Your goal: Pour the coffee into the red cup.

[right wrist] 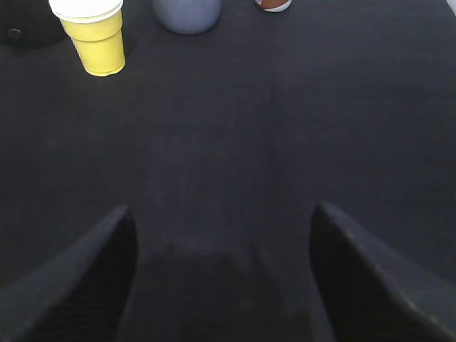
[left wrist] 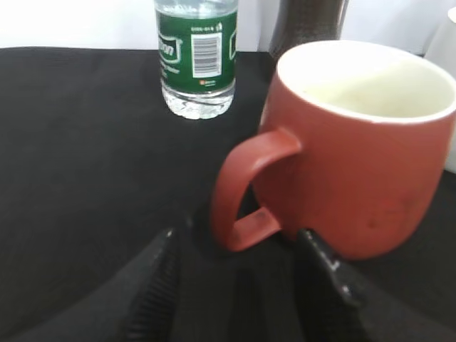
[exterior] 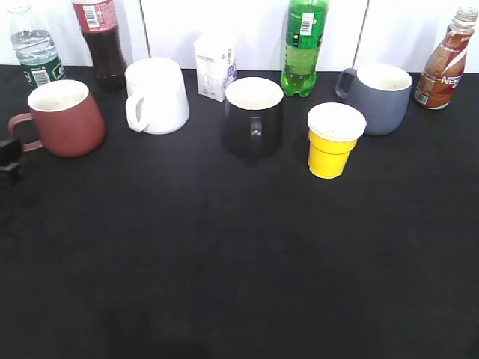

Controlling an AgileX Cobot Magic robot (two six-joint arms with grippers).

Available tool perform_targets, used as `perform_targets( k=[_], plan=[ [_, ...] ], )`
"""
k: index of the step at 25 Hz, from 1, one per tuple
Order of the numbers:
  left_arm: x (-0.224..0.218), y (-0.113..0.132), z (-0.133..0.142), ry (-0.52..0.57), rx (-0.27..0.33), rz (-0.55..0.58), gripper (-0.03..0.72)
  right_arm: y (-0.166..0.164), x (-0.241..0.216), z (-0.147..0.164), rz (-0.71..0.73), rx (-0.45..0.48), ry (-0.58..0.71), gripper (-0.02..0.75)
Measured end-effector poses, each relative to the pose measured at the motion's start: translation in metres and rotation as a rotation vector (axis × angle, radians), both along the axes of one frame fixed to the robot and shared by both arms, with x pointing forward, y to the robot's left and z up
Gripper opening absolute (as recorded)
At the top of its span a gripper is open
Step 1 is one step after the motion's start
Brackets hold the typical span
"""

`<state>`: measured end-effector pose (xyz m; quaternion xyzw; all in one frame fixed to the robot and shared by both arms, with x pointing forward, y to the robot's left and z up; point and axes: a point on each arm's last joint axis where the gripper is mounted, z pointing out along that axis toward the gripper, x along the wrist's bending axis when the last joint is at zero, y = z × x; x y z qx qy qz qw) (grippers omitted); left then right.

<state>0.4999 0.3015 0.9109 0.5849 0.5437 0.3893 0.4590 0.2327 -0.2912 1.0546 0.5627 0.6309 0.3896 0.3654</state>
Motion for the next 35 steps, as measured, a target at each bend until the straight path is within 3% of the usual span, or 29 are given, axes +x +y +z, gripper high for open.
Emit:
perform_targets(
  k=[7,13,21,28,33,35],
  plan=[
    [0.018,0.001,0.0,-0.083,-0.017,0.006,0.383,0.0,0.0,0.0,0.0,0.0,0.0,0.588],
    [0.041,0.003,-0.016,-0.029,-0.011,0.01,0.382,0.0,0.0,0.0,0.0,0.0,0.0,0.588],
    [0.079,0.006,-0.016,-0.05,0.0,0.018,0.355,0.0,0.0,0.0,0.0,0.001,0.0,0.588],
    [0.082,0.002,-0.016,-0.046,0.024,-0.036,0.062,0.0,0.0,0.0,0.001,0.001,0.0,0.588],
    [0.081,0.0,-0.014,-0.056,0.037,-0.065,0.051,0.0,0.0,0.0,0.002,0.002,0.0,0.588],
    [0.078,-0.002,-0.001,-0.084,0.05,-0.086,0.045,0.0,0.0,0.0,0.002,0.002,0.0,0.588]
  ],
)
